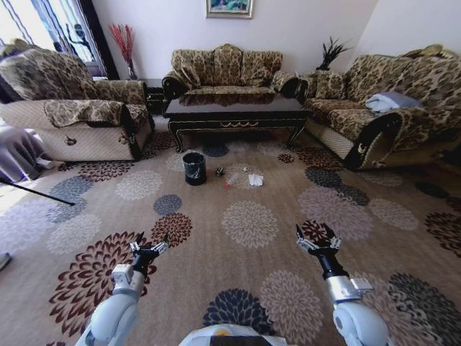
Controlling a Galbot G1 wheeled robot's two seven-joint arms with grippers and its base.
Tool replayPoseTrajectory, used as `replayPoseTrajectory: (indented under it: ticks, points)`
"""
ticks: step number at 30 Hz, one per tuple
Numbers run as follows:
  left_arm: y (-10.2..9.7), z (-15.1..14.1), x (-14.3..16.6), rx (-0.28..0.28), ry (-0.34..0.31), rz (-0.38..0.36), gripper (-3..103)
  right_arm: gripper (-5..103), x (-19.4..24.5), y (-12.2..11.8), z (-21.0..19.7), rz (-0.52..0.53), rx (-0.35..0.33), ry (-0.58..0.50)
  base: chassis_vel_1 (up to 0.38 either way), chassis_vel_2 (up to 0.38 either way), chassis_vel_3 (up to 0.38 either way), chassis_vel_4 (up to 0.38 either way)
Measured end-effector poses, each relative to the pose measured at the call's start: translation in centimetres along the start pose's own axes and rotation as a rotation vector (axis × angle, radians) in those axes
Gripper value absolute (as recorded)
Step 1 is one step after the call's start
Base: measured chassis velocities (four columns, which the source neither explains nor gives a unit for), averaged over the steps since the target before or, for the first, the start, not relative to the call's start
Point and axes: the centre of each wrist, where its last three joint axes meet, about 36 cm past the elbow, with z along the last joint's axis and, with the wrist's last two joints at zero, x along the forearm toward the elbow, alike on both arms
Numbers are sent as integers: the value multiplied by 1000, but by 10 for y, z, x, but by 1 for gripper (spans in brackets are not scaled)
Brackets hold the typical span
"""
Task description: Move to the front of the table and pick up the trash from the floor, then place it into the trash bin.
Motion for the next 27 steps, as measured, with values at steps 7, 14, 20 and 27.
replayPoseTrajectory:
  ticks: [7, 14, 20, 27]
  points:
    - [1, 1, 1, 0, 3, -2, 97, 100, 0, 1, 0, 3, -2, -1, 0, 0, 0, 0]
    - [0, 5, 1, -9, 10, -2, 98, 100, 4, 3, 5, 2, -1, 10, 0, 0, 0, 0]
    - [0, 4, 1, -9, 8, -4, 95, 100, 2, 3, 6, -8, -10, 2, 0, 0, 0, 0]
    - [-2, 2, 2, -62, -74, 9, 94, 100, -3, 3, 10, -40, -42, -39, 0, 0, 0, 0]
